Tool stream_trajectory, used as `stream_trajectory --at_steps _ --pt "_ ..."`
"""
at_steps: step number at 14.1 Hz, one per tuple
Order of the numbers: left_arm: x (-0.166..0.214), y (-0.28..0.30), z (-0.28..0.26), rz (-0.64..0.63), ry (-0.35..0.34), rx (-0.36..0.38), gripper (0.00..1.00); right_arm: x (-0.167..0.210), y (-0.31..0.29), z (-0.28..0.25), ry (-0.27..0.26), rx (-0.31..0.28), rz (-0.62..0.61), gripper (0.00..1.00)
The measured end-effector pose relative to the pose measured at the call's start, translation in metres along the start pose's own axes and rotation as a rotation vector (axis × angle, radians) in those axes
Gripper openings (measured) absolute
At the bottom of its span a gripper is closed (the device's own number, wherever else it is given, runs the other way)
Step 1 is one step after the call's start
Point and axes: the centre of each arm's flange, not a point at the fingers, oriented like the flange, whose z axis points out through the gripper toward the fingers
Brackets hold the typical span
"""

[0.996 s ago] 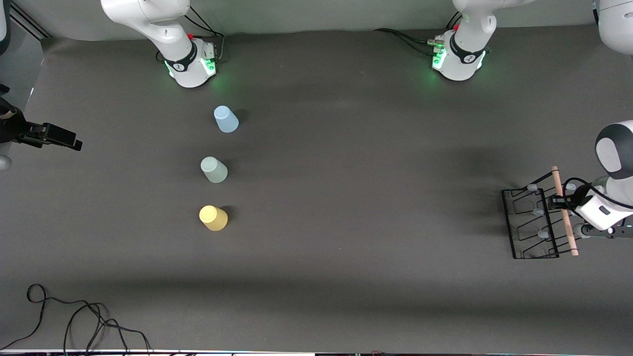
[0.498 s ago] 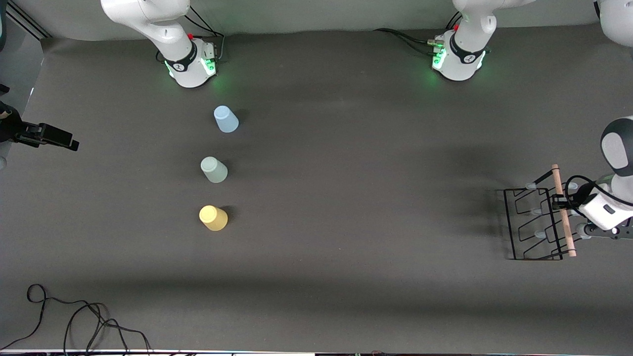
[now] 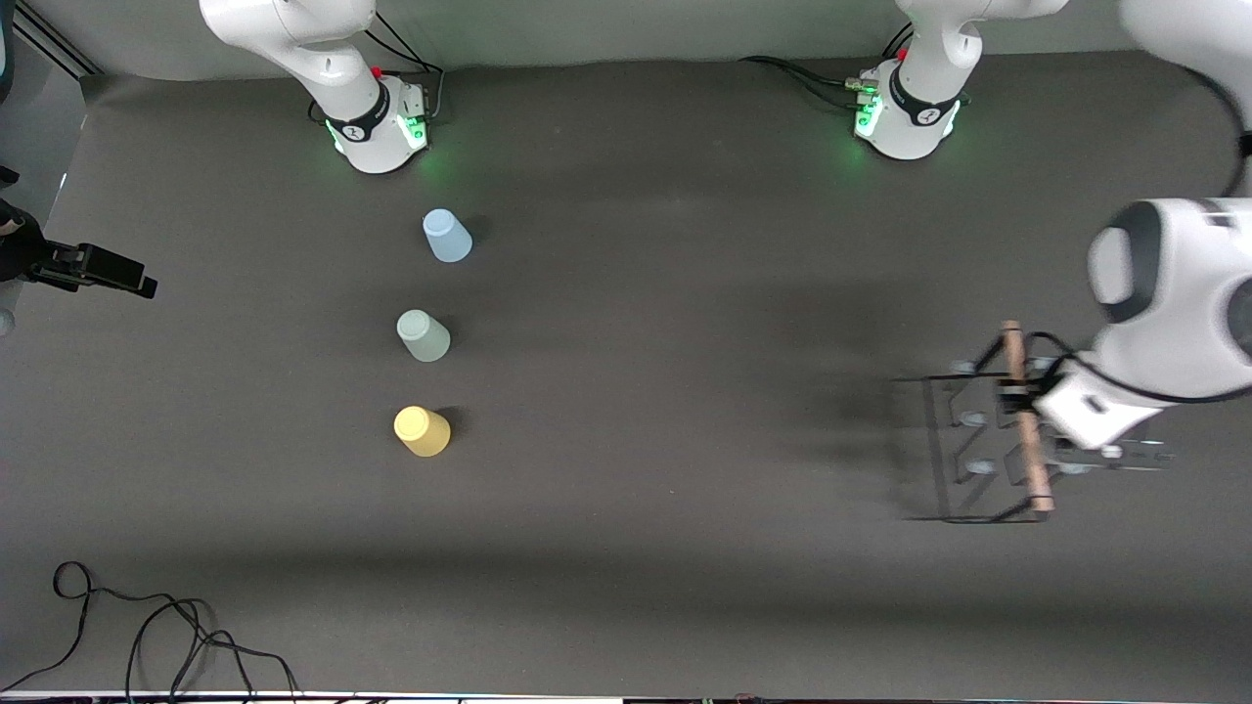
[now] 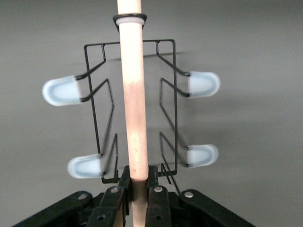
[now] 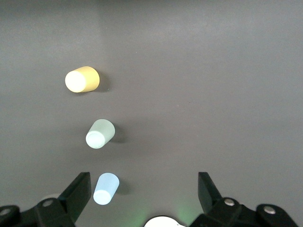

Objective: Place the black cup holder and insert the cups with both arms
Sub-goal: 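Lift and carry the rack with the left gripper toward the cups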

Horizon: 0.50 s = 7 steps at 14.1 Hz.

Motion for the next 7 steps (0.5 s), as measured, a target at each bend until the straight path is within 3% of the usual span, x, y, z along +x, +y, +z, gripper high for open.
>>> stream_trajectory --at_steps 7 --pt "-0.028 0.193 -0.035 -0.025 0.054 -0.048 0.16 0.0 0.0 0.0 0.0 0.0 0.0 1.0"
